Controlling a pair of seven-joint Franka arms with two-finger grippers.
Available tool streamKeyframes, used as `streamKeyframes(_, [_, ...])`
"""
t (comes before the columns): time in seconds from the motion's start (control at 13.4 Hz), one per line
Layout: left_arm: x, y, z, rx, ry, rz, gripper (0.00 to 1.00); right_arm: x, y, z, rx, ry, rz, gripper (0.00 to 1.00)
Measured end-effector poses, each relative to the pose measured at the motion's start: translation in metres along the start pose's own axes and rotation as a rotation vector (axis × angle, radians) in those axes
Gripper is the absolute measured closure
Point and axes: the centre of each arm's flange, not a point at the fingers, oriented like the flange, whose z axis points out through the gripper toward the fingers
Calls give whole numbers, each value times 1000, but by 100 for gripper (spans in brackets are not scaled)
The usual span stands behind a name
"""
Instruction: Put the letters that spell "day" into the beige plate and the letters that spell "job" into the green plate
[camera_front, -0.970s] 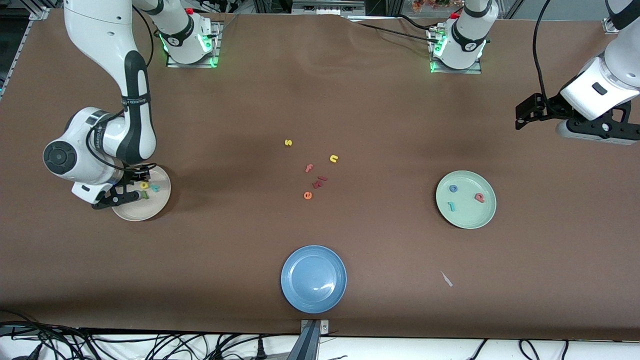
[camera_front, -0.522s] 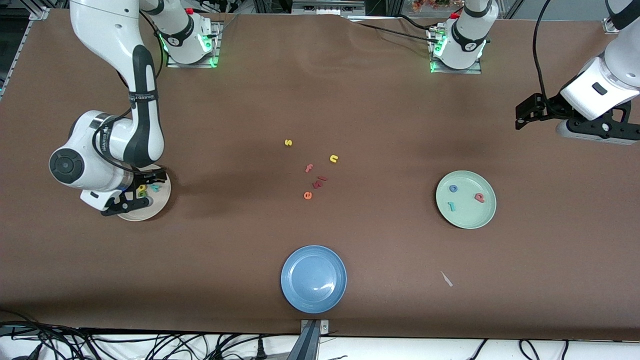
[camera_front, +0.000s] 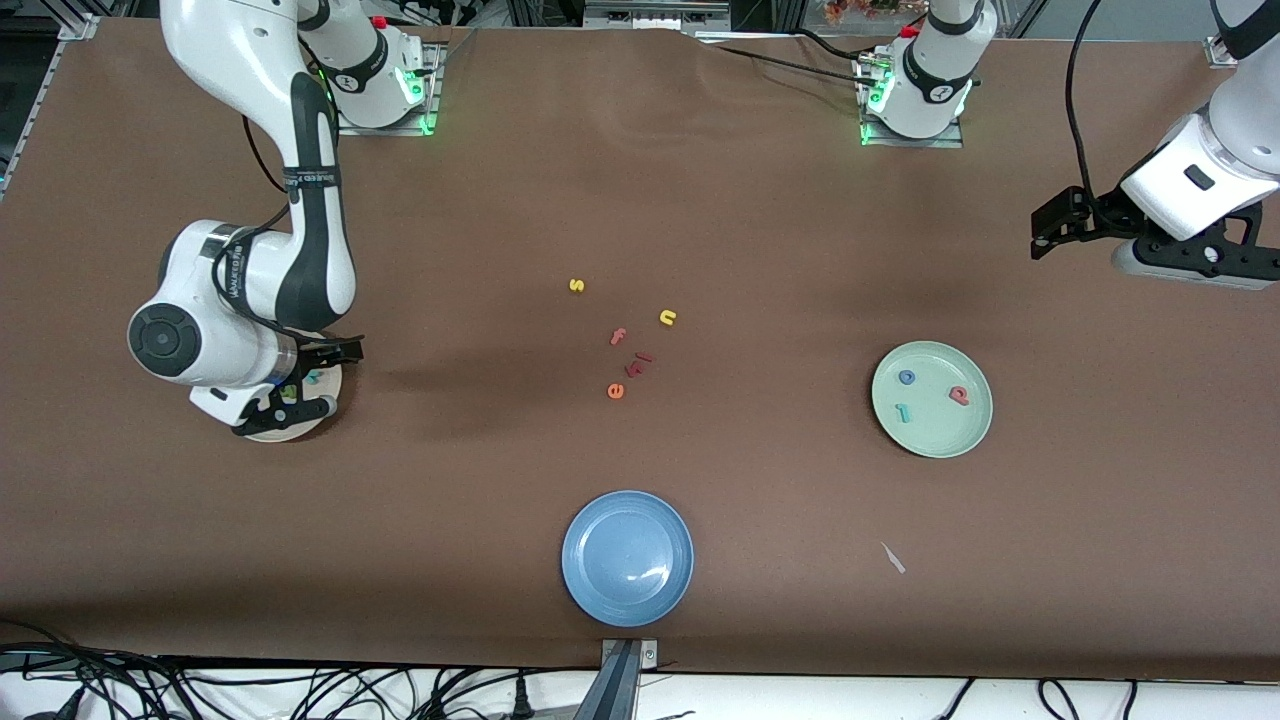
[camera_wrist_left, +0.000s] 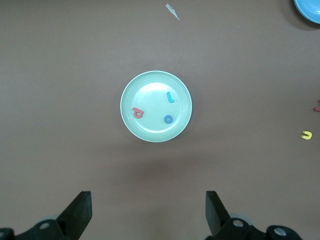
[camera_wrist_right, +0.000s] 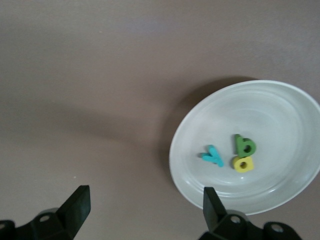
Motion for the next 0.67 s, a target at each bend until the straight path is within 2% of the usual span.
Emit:
streamKeyframes(0.37, [0,0,0,0,0,0,0,-1,-27,-14,-67,-31,22,0])
streamKeyframes(0.67, [0,0,0,0,0,0,0,-20,-23,-66,-48,25,14,0])
